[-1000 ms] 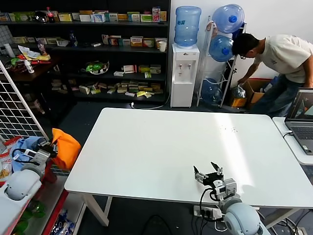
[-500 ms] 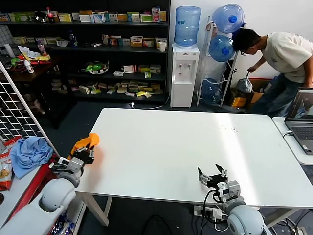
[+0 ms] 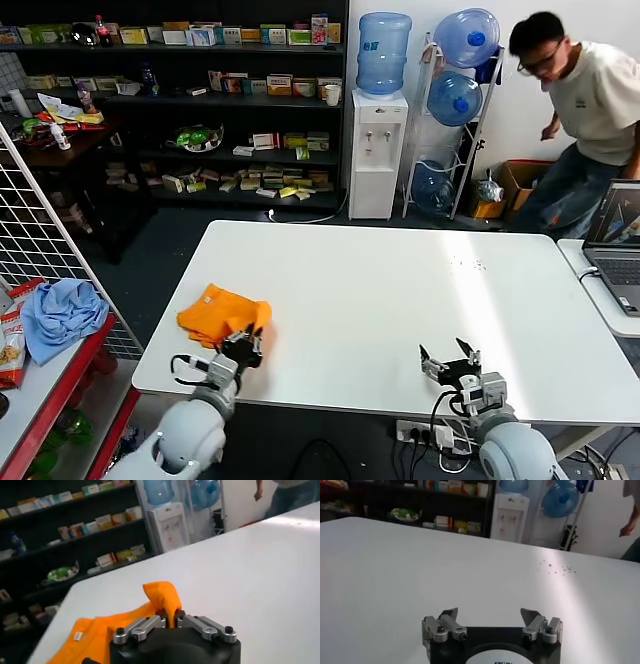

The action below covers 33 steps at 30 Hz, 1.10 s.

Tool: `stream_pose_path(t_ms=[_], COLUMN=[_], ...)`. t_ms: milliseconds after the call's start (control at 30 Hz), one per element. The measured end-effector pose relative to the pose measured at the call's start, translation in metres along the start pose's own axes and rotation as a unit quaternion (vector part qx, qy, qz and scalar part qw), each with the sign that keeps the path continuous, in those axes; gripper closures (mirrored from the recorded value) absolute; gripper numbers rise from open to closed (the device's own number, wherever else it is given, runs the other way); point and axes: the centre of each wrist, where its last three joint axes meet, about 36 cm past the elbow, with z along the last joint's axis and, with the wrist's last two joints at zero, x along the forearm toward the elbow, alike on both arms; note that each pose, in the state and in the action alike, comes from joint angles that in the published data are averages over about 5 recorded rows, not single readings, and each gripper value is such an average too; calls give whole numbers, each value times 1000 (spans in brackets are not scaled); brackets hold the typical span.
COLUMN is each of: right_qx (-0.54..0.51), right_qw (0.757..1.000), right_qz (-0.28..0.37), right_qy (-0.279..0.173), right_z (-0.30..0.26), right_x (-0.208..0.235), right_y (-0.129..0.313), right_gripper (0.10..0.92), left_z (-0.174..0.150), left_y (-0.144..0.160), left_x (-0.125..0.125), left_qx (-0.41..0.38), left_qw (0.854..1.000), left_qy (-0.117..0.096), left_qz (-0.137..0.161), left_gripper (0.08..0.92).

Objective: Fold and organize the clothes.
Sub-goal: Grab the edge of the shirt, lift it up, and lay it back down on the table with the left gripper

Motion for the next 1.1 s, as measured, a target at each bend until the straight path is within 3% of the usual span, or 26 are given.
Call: stream_pose_path(t_ms=[300,533,833,1100], right_qx=[1,2,3,4], right_qw=[1000,1000,1000,1000], right_qz=[15,24,26,22], right_qy=[3,3,-2,-6], right_z=[4,4,1,-1], right_x=[5,7,5,1], right_y=[-12,-18,-16,-9], right_gripper=[200,200,200,200], left_z=[-10,-36,-59,-66], left_y=[-94,-146,-164,-156], left_x=[-26,-50,-77,-77], left_qx=[72,131,217,299], left_qw=[996,989,971,945], left_qy=[-20,-43,-87,-115], left_qz=[46,58,58,68], left_gripper=[829,807,564,330])
